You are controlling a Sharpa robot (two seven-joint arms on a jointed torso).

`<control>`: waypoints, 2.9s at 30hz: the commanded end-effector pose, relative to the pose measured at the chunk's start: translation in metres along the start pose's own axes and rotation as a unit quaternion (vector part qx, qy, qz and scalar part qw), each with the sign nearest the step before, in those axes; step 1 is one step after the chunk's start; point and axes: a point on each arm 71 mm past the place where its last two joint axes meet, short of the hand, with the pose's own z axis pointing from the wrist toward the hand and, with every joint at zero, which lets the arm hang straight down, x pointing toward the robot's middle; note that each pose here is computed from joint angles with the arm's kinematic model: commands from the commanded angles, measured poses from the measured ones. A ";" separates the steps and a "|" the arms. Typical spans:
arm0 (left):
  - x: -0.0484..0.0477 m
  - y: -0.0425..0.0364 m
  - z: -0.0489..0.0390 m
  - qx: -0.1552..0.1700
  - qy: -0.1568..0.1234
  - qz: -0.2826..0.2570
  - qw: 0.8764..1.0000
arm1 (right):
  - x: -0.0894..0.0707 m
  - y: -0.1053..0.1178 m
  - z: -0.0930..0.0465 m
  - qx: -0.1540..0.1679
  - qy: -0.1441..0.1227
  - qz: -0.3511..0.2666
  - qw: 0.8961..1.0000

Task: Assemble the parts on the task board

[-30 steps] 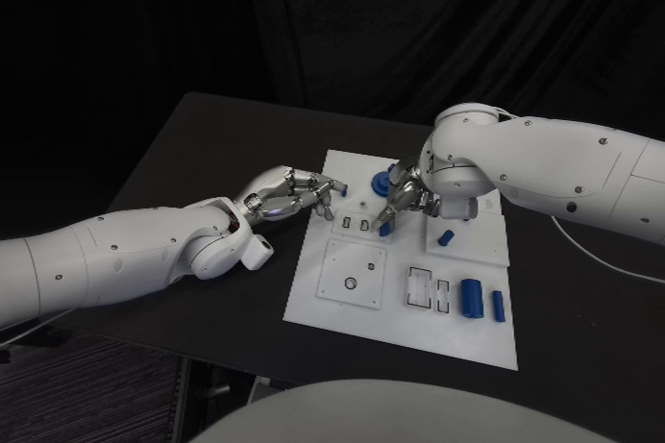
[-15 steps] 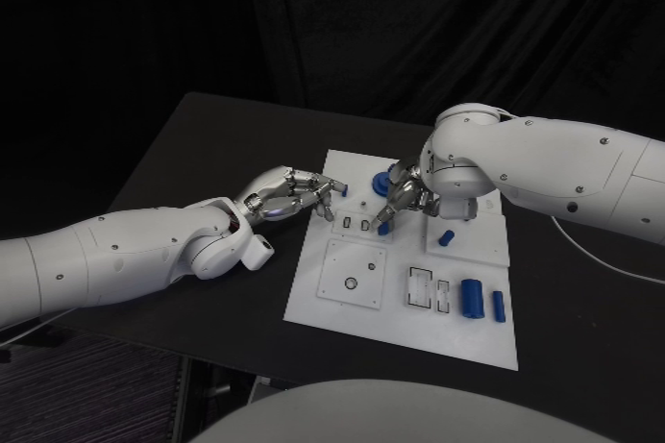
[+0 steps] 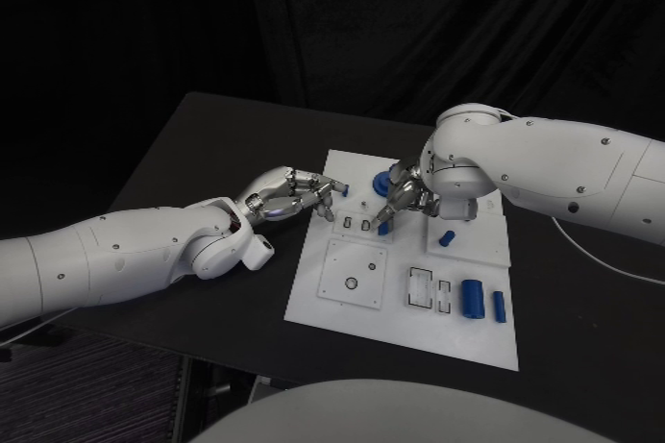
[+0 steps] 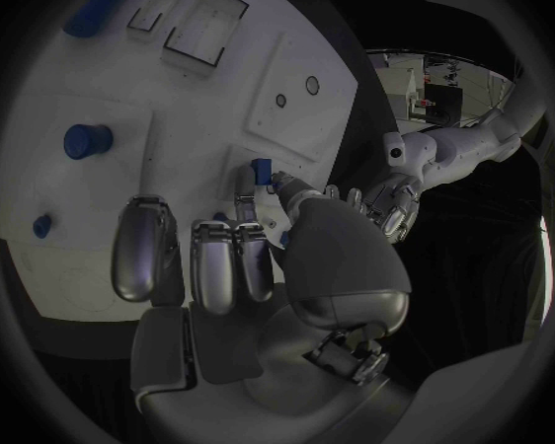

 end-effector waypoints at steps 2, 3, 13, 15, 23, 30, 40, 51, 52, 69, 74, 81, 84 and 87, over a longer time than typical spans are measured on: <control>0.0020 -0.0005 0.0002 0.004 0.005 -0.005 1.000 | 0.002 -0.005 0.001 0.040 0.002 0.001 0.999; 0.0020 -0.0005 0.0002 0.004 0.005 -0.005 1.000 | 0.002 -0.005 0.001 0.040 0.002 0.001 0.999; 0.0020 -0.0004 -0.0001 0.004 0.005 -0.006 1.000 | 0.002 -0.005 0.001 0.039 0.002 0.001 0.999; 0.0020 -0.0004 -0.0002 0.003 0.005 -0.006 1.000 | 0.002 -0.005 0.001 0.039 0.002 0.001 0.999; 0.0019 -0.0003 -0.0004 0.003 0.005 -0.006 1.000 | 0.002 -0.005 0.001 0.038 0.002 0.001 0.999; 0.0019 -0.0003 -0.0006 0.003 0.005 -0.006 1.000 | 0.002 -0.003 -0.002 0.001 -0.017 0.019 1.000; -0.0023 -0.0001 -0.0066 0.002 -0.002 -0.003 1.000 | 0.010 -0.014 -0.032 -0.156 -0.076 0.062 0.983; -0.0030 0.0016 -0.0103 0.001 -0.006 -0.003 1.000 | 0.032 -0.039 -0.061 -0.241 -0.207 0.007 0.948; -0.0029 0.0023 -0.0112 0.000 -0.006 -0.003 1.000 | 0.035 -0.041 -0.063 -0.243 -0.224 -0.006 0.944; -0.0002 0.0096 -0.0193 -0.009 -0.008 -0.008 1.000 | 0.067 -0.053 -0.042 -0.206 -0.372 -0.107 0.899; -0.0001 0.0100 -0.0199 -0.009 -0.008 -0.009 1.000 | 0.075 -0.050 -0.033 -0.212 -0.390 -0.107 0.890; 0.0003 0.0100 -0.0200 -0.009 -0.007 -0.010 1.000 | 0.085 -0.042 -0.021 -0.222 -0.394 -0.104 0.886; 0.0003 0.0101 -0.0201 -0.010 -0.007 -0.010 1.000 | 0.087 -0.038 -0.018 -0.225 -0.392 -0.104 0.886; 0.0005 0.0101 -0.0200 -0.010 -0.006 -0.010 1.000 | 0.089 -0.034 -0.014 -0.226 -0.386 -0.106 0.888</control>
